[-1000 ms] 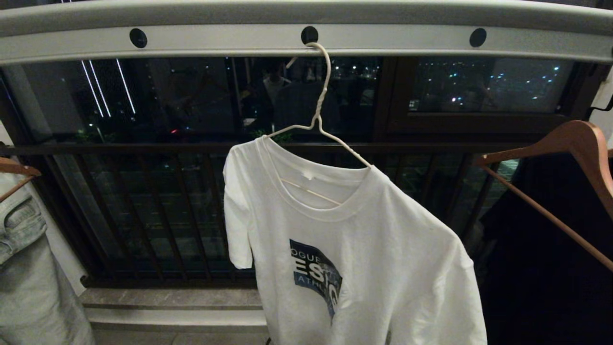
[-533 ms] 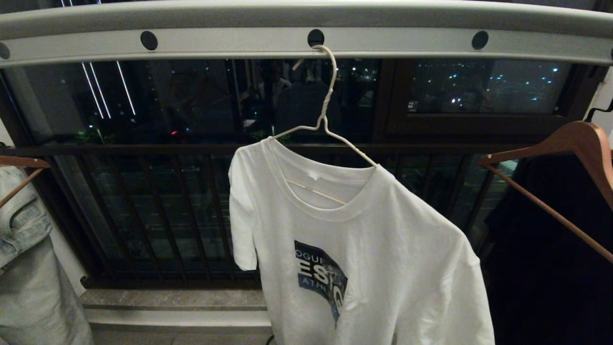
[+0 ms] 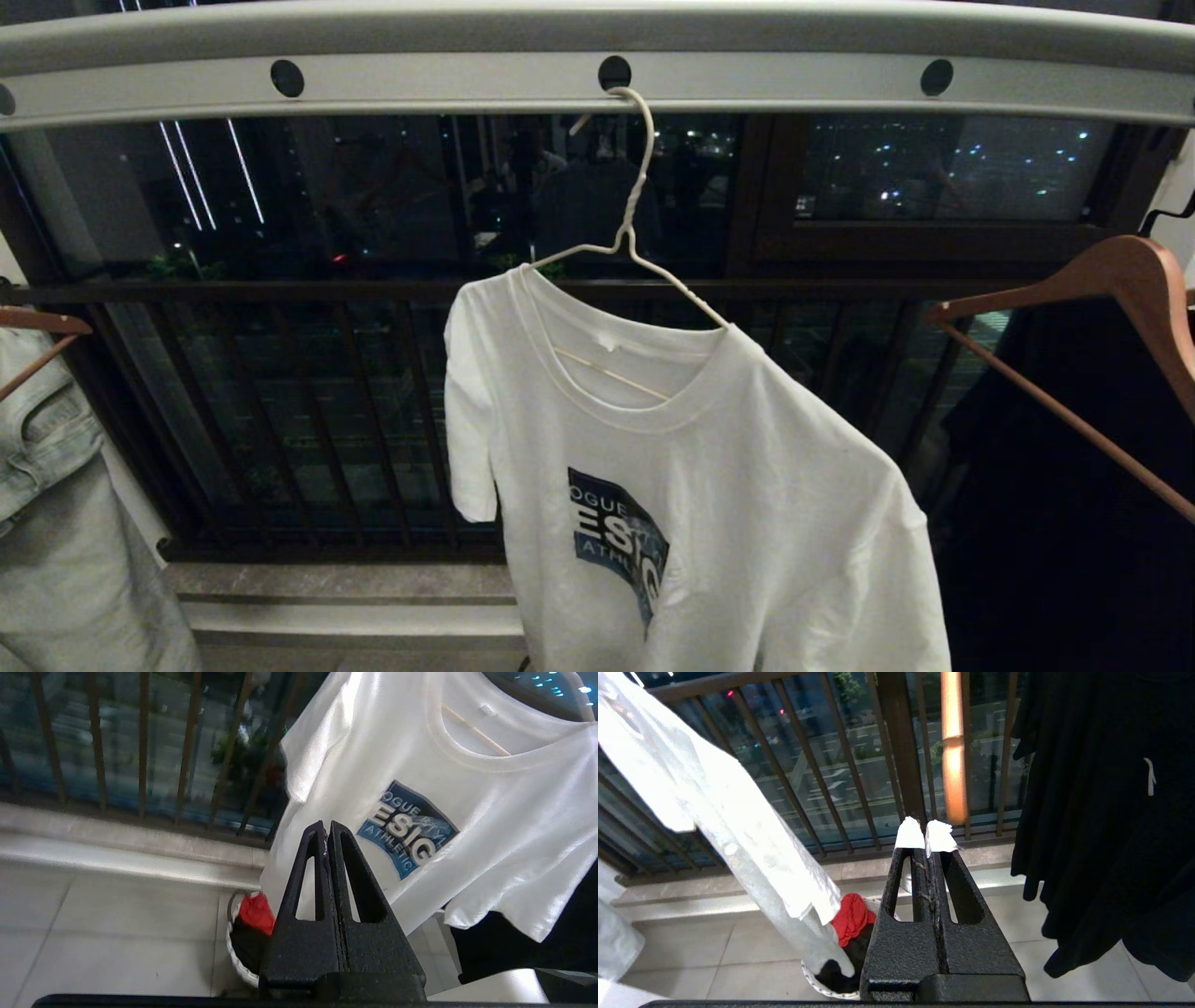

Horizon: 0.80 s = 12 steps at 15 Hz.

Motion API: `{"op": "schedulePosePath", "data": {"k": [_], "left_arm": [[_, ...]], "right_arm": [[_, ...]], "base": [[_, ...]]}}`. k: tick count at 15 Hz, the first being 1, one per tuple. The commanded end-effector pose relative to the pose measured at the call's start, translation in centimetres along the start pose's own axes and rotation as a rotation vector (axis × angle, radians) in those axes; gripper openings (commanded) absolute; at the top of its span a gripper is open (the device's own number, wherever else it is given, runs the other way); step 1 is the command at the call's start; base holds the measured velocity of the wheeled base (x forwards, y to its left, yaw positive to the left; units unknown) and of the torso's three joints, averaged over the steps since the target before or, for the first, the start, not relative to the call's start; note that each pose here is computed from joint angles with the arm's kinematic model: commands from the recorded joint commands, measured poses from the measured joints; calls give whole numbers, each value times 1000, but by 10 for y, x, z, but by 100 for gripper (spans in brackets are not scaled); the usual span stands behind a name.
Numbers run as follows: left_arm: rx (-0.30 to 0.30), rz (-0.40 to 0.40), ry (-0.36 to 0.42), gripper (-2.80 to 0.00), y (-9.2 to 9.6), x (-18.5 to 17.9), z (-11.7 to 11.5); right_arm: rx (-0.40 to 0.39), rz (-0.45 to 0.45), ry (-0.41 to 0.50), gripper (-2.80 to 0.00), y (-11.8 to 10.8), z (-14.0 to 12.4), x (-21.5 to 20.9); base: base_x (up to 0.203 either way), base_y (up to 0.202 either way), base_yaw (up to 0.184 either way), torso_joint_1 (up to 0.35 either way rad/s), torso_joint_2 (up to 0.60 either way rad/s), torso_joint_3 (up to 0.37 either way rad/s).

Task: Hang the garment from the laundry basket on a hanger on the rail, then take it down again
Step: Take the clothes off the clothes rack

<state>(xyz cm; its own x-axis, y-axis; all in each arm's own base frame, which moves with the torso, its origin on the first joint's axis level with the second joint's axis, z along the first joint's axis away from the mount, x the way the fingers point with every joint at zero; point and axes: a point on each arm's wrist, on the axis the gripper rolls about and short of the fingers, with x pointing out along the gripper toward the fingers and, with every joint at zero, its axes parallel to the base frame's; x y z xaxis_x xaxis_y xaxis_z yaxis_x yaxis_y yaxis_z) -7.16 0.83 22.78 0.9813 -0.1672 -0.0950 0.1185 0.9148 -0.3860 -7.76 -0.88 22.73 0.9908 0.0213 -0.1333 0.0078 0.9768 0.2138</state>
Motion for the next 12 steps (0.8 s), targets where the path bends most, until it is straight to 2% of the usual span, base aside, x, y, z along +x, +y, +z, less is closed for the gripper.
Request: {"op": "schedulePosePath", "data": {"k": [1, 3, 5, 6, 9, 12], "left_arm": [[5, -31, -6, -280, 1, -4, 3], [38, -57, 32, -280, 6, 0, 0], [58, -43, 57, -280, 8, 5, -6], [64, -27, 57, -280, 9, 6, -7], [173, 76, 36, -280, 12, 9, -9], [147, 80, -5, -280, 8, 5, -4]], "right_arm": [[-4, -16, 1, -280, 2, -4, 0], [-18, 43, 30, -280, 3, -9, 3], [-20, 44, 30, -280, 3, -9, 4], [-26, 47, 28, -280, 3, -8, 4], [-113, 43, 31, -280, 4, -10, 4], [-119, 13, 23, -280, 8, -9, 4]], "base": [[0, 0, 0, 0, 0, 0], [0, 0, 0, 0, 0, 0], [0, 0, 0, 0, 0, 0], [0, 0, 0, 0, 0, 0], [0, 0, 0, 0, 0, 0], [0, 0, 0, 0, 0, 0]]}}
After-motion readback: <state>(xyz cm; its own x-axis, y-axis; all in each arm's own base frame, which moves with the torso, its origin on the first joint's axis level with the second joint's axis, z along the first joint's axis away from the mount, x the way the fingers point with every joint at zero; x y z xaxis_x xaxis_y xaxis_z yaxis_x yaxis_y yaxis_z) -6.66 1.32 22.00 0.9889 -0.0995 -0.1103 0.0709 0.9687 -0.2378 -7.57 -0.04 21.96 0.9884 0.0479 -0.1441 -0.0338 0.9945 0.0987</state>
